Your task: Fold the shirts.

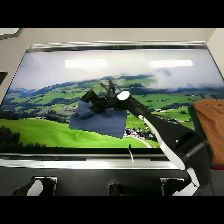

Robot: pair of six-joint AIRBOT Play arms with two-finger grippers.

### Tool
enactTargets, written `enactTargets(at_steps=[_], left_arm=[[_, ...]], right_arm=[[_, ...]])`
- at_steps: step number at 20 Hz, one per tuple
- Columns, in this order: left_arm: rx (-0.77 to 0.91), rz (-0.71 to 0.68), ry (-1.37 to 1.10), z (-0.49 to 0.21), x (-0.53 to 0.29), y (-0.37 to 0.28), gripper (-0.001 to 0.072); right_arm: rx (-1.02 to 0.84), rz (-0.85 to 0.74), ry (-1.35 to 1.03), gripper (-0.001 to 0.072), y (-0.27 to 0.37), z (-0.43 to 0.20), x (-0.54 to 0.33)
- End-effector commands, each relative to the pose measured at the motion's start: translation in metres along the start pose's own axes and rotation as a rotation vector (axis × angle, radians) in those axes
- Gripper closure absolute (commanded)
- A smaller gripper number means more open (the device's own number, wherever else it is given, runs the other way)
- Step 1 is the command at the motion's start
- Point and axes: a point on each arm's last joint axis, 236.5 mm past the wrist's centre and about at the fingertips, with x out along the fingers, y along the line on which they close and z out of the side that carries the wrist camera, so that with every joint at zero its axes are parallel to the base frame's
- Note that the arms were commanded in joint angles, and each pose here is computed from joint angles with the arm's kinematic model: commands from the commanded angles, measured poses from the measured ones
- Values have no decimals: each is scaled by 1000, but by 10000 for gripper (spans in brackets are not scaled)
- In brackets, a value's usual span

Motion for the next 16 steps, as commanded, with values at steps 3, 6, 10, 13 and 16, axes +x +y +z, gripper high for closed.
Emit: enactTargets(at_steps=[3,6,10,13,16], left_arm=[[19,17,6,-3,-3,4,681],[19,16,6,-3,-3,4,681],[19,16,6,-3,-3,4,681],[19,16,6,-3,-3,3,681],[19,16,6,-3,-3,4,681]], right_arm=[[-176,-496,90,42,-86,28,-135],[-22,-922,242,86,-191,10,-238],[96,-673,268,86,-213,-30,-168],[77,-594,232,141,-215,-31,-124],[66,-487,163,670,-191,-19,-101]])
